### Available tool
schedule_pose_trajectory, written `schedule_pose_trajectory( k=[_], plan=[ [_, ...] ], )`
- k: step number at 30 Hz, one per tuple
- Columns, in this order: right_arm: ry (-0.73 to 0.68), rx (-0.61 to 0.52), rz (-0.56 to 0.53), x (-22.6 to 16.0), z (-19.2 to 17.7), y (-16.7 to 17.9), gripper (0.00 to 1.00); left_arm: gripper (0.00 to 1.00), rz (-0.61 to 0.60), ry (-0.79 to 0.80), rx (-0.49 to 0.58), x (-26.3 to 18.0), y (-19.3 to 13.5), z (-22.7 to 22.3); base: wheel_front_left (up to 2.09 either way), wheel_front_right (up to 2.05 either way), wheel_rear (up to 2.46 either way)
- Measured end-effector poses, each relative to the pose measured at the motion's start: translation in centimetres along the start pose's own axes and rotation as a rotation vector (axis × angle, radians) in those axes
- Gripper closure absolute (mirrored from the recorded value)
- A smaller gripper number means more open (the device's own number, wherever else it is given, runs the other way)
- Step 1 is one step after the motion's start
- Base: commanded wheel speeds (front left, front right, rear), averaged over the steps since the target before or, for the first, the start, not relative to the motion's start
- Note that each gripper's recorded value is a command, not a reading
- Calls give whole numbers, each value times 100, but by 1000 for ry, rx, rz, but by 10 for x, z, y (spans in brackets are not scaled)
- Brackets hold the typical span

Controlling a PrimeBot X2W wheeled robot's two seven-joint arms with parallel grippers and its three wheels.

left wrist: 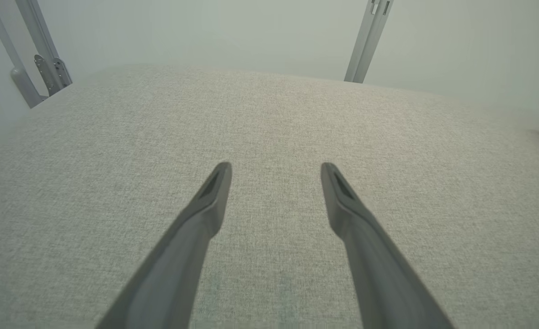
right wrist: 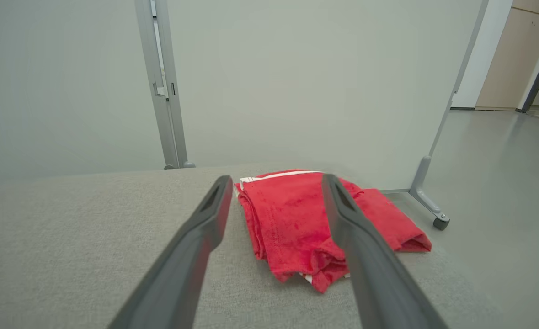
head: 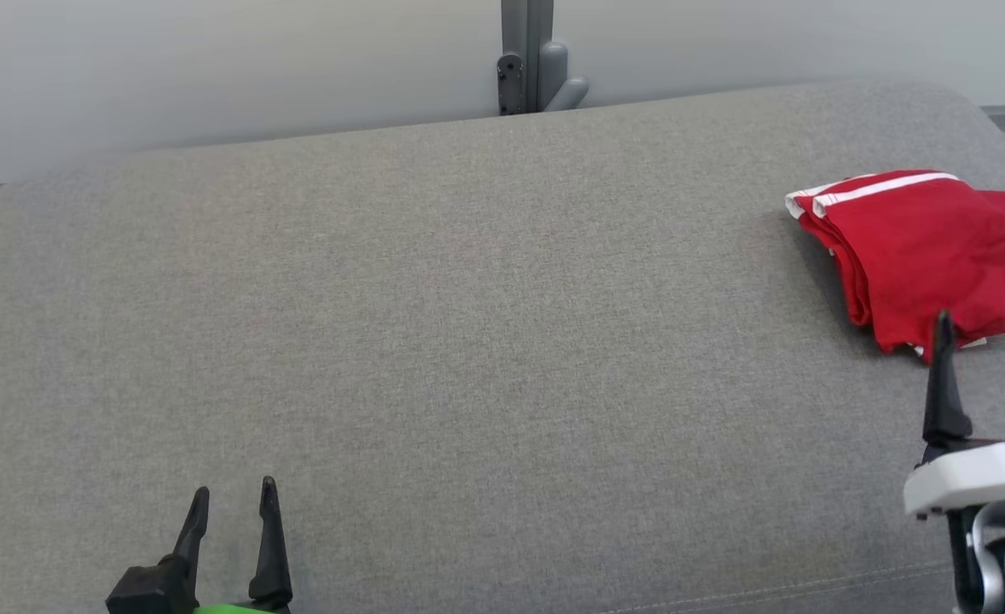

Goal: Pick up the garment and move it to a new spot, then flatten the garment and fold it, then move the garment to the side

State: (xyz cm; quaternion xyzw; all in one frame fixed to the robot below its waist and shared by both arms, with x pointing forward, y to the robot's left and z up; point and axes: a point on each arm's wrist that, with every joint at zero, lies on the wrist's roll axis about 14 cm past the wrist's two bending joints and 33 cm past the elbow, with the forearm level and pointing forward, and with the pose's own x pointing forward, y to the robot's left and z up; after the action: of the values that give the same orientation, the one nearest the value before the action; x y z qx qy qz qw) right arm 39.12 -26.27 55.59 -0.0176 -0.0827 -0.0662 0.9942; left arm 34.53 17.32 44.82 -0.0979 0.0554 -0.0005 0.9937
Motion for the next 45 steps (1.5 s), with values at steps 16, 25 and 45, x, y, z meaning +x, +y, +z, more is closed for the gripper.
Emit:
schedule_pose_trajectory(
  k=[16,25,45],
  plan=[
    [164,8,149,-47,-63,59,0,0,42,-11,-9,-23,16,1,0,0,0],
    [180,16,175,-52,-67,68,0,0,27,-4,-15,-24,13,-2,0,0,0],
    [163,32,196,-51,-62,76,0,0,12,3,-17,-20,8,-3,0,0,0]
  ],
)
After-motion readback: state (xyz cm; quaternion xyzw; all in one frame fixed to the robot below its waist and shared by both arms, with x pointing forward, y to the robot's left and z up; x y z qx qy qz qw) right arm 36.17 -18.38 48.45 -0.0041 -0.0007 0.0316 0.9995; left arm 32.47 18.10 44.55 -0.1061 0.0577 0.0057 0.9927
